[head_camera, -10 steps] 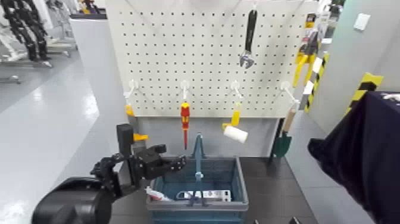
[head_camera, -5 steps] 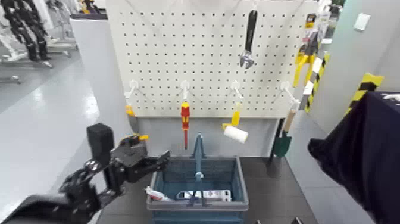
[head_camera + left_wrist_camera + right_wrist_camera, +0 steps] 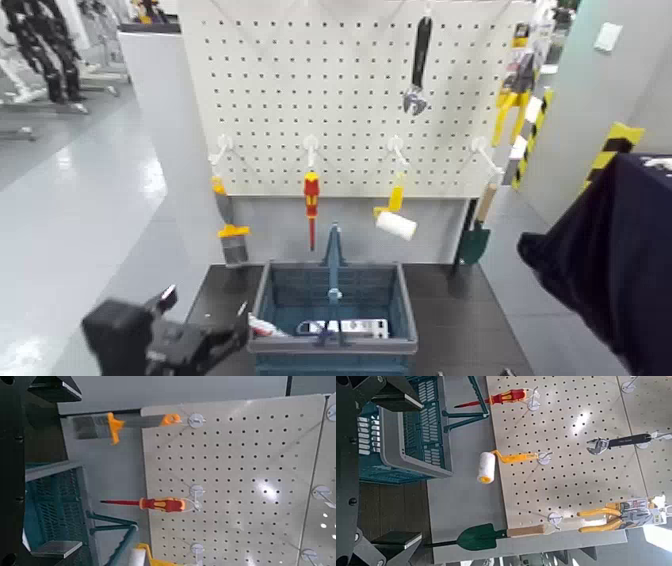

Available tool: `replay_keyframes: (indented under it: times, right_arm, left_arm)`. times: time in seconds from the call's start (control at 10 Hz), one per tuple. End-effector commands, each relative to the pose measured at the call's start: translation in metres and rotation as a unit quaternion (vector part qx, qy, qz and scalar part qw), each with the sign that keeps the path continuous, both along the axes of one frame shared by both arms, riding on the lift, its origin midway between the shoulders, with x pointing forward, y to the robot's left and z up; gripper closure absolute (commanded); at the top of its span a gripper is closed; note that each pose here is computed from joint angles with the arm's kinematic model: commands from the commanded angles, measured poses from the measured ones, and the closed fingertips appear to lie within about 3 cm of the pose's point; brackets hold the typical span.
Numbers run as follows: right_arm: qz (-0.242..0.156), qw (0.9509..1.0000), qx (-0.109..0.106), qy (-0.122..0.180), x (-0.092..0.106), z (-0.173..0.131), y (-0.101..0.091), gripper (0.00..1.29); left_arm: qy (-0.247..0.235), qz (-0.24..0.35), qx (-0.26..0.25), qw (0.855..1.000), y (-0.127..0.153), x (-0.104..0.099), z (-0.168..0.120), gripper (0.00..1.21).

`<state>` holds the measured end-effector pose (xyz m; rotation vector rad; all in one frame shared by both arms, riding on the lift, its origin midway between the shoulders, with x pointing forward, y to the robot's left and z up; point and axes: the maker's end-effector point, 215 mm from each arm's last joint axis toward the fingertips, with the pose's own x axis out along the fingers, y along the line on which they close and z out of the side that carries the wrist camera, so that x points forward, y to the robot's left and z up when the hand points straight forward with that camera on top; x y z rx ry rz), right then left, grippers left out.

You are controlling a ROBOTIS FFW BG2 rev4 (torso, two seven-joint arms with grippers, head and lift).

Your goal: Put the red glue tube into the crate.

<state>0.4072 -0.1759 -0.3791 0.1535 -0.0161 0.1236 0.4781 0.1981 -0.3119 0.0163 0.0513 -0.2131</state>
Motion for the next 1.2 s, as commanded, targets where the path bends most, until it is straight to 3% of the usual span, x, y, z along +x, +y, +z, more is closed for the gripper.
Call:
replay_keyframes:
  times: [0.1,0.2,0.3,0.6,1.2]
  right_arm:
    - [-0.007,0.9999,-0.008,-0.003,-0.003,0.002,-0.004,0.16]
    - [-0.014,0.9998,-0.013,-0.007,-0.005,0.005,-0.008,0.16]
    - [-0.016,0.9997,-0.013,-0.01,-0.006,0.005,-0.008,0.16]
    - [-0.031,0.9992,-0.019,-0.016,-0.012,0.004,-0.015,0.16]
    - [-0.021,0.9989,-0.041,-0.004,-0.009,0.003,-0.005,0.15]
  left_arm:
    - [0.021,0.06,0.008,0.998,0.019,-0.047,-0.034,0.0]
    - [0.021,0.091,0.005,0.996,0.028,-0.066,-0.044,0.0]
    - [0.039,0.08,-0.01,0.996,0.025,-0.074,-0.063,0.02]
    - [0.022,0.067,0.0,0.998,0.02,-0.073,-0.057,0.02]
    - [0.02,0.066,0.0,0.998,0.019,-0.072,-0.056,0.02]
